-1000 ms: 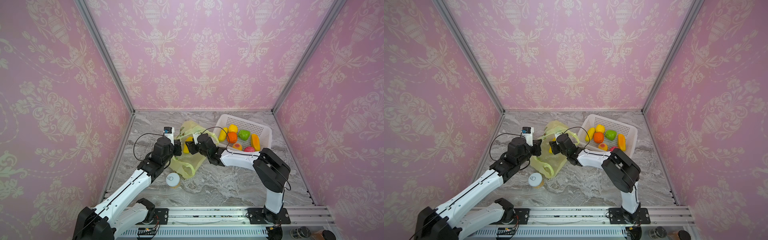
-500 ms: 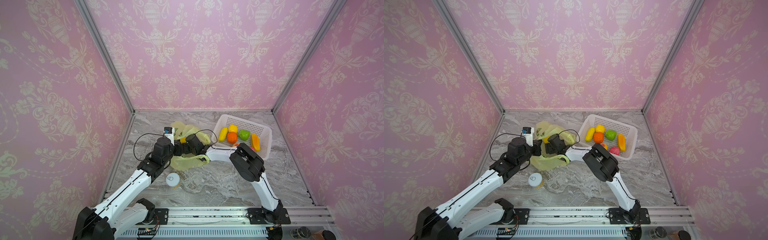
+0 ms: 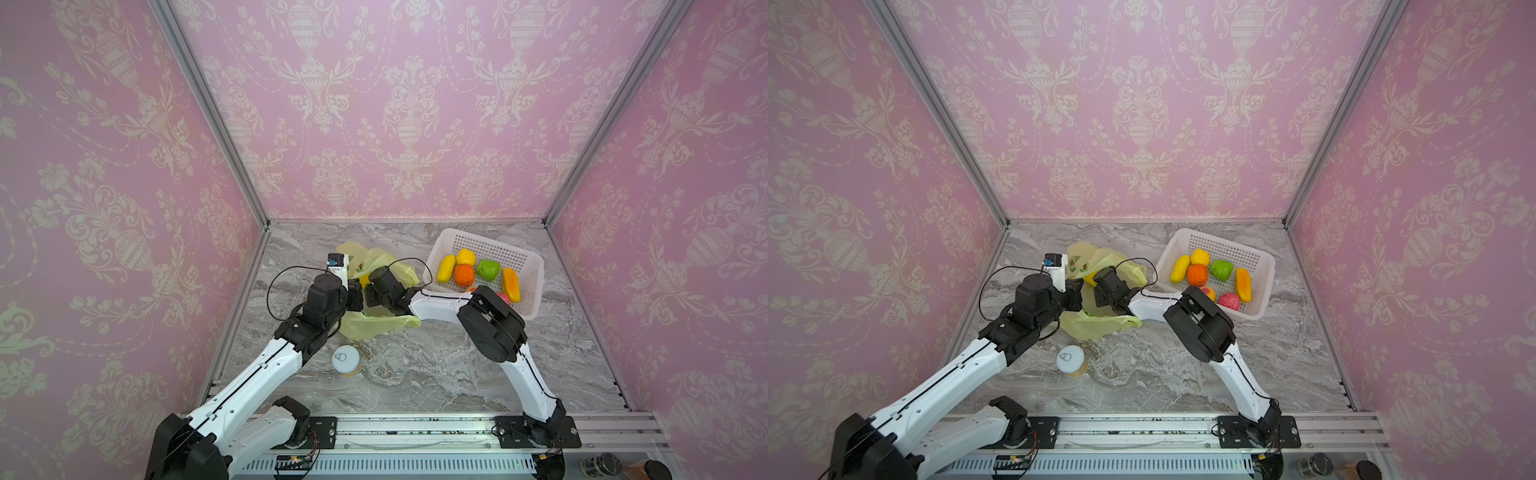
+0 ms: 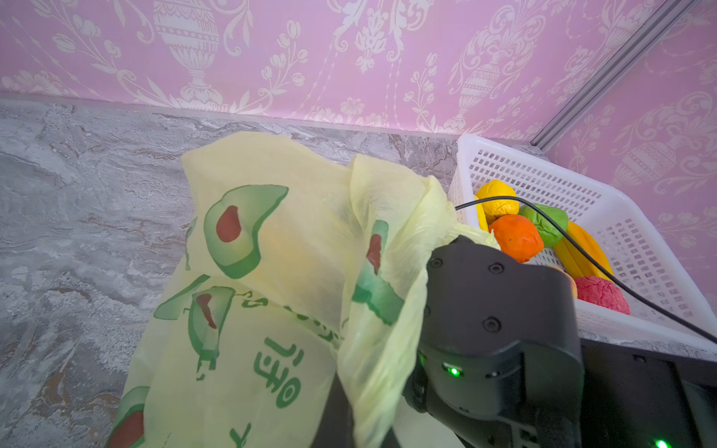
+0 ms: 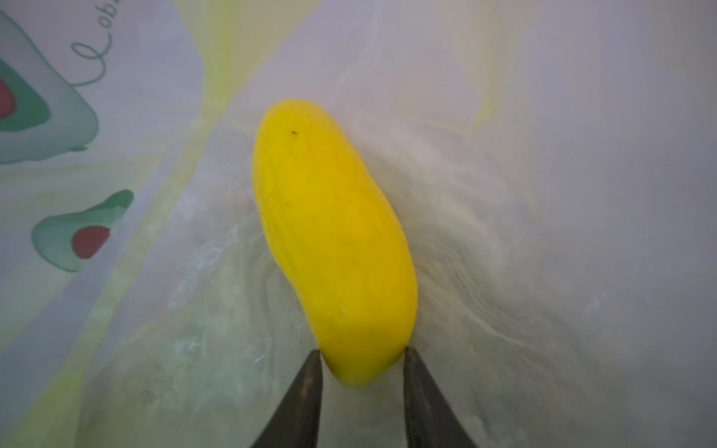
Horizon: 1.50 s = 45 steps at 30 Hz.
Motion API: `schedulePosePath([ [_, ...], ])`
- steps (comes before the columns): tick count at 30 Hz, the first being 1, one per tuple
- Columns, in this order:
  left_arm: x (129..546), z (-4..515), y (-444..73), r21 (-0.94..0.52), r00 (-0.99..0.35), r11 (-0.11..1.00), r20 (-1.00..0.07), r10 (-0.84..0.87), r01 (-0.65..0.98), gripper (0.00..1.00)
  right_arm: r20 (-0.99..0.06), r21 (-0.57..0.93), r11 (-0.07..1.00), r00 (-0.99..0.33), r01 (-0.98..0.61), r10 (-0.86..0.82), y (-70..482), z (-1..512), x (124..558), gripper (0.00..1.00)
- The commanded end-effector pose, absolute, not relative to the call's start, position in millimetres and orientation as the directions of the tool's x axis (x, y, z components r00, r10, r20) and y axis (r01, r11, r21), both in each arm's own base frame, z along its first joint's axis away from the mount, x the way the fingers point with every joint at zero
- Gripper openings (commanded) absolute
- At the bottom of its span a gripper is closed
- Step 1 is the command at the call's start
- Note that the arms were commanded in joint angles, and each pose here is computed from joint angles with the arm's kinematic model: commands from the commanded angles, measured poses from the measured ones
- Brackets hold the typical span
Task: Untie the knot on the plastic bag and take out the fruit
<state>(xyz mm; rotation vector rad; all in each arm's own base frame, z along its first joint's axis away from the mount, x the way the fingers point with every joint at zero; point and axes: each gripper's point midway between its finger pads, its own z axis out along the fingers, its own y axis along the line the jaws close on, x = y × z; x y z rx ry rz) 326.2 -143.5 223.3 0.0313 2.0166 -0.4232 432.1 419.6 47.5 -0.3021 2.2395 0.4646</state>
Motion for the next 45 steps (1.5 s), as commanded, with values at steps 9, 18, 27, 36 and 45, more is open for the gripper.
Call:
schedulePosePath([
  [9, 332, 230, -122, -0.232, -0.454, 0.968, -0.875, -0.166, 0.093, 0.0, -0.857, 0.267, 0.864, -0.516, -0.427, 0.01, 381, 160, 393, 0.2],
  [18, 336, 221, -114, -0.204, -0.476, 0.978, -0.865, -0.159, 0.043, 0.0, -0.888, 0.307, 0.8, -0.458, -0.516, 0.045, 357, 212, 353, 0.17],
  [27, 338, 219, -117, -0.213, -0.478, 0.976, -0.863, -0.161, 0.055, 0.0, -0.905, 0.262, 0.83, -0.425, -0.493, 0.033, 342, 214, 351, 0.29],
  [36, 336, 223, -122, -0.228, -0.474, 0.97, -0.866, -0.163, 0.082, 0.0, -0.837, 0.307, 0.851, -0.547, -0.426, 0.028, 386, 141, 375, 0.41],
  [45, 337, 223, -127, -0.241, -0.479, 0.965, -0.862, -0.164, 0.104, 0.0, -0.825, 0.192, 0.937, -0.566, -0.291, -0.007, 388, 98, 412, 0.87],
])
